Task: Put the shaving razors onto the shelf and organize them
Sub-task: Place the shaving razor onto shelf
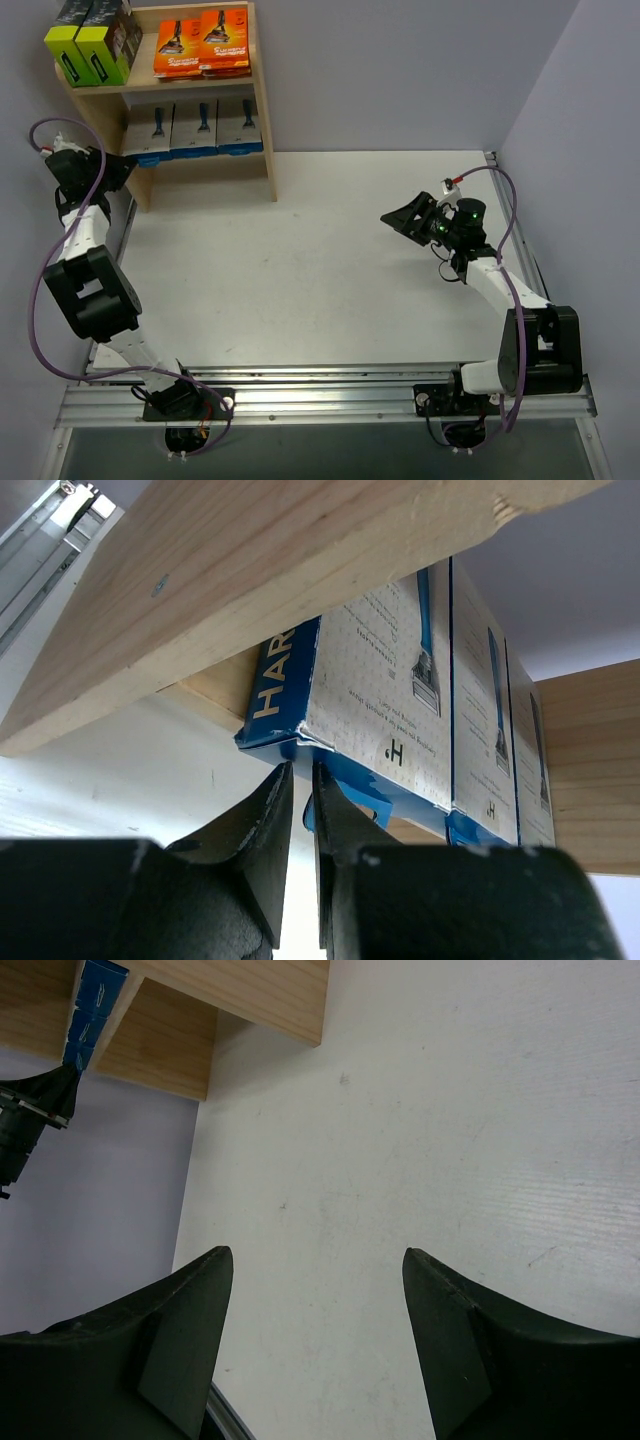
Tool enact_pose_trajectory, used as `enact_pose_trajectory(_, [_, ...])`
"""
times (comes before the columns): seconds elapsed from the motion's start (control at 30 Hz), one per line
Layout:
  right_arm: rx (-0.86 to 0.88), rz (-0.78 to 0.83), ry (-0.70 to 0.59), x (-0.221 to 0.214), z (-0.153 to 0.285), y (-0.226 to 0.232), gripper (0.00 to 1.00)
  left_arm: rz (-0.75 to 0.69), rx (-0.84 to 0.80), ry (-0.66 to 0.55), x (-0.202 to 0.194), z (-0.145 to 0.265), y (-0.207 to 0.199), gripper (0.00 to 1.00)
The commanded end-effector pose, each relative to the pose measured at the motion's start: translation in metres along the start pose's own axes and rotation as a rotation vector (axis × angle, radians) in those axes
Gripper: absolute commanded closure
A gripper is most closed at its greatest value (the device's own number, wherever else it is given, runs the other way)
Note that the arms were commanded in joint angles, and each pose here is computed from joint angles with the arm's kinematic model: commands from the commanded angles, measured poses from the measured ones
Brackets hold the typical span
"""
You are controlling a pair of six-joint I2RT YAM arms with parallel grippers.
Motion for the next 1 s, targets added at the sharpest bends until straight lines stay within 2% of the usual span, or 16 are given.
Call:
enact_pose_trajectory(0.0, [0.053, 0.056, -0.029, 0.014, -0.001, 0.012, 0.36, -0.034, -0.046, -0.038, 0.015, -0.005, -0.013, 0.78])
enact_pose_trajectory(0.47, [0.051, 0.047, -0.03, 0.015, -0.003, 0.011, 0.37, -0.029, -0.052, -0.021, 0.009, -0.007, -0.017, 0.79])
enact_pose_trajectory(0.8, [0.053, 0.04, -0.025, 0.011, 0.0, 0.012, 0.37, -0.013, -0.079, -0.075, 0.024, 0.04, -0.045, 0.69])
enact_pose_trajectory(0.97, [0.049, 0.042, -0.028, 0.009, 0.005, 0.014, 0.34, 0.011, -0.044, -0.062, 0.02, 0.066, -0.042, 0.64])
Point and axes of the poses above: each gripper's point midway between its finger pads, its own z axis back along the fingers, its own y axis along the line the jaws close on, x = y × z, the point moved 8 cm from there along z, back along the fingers, and after that the axes turned 8 degrees about -z, right-handed, at the moved point
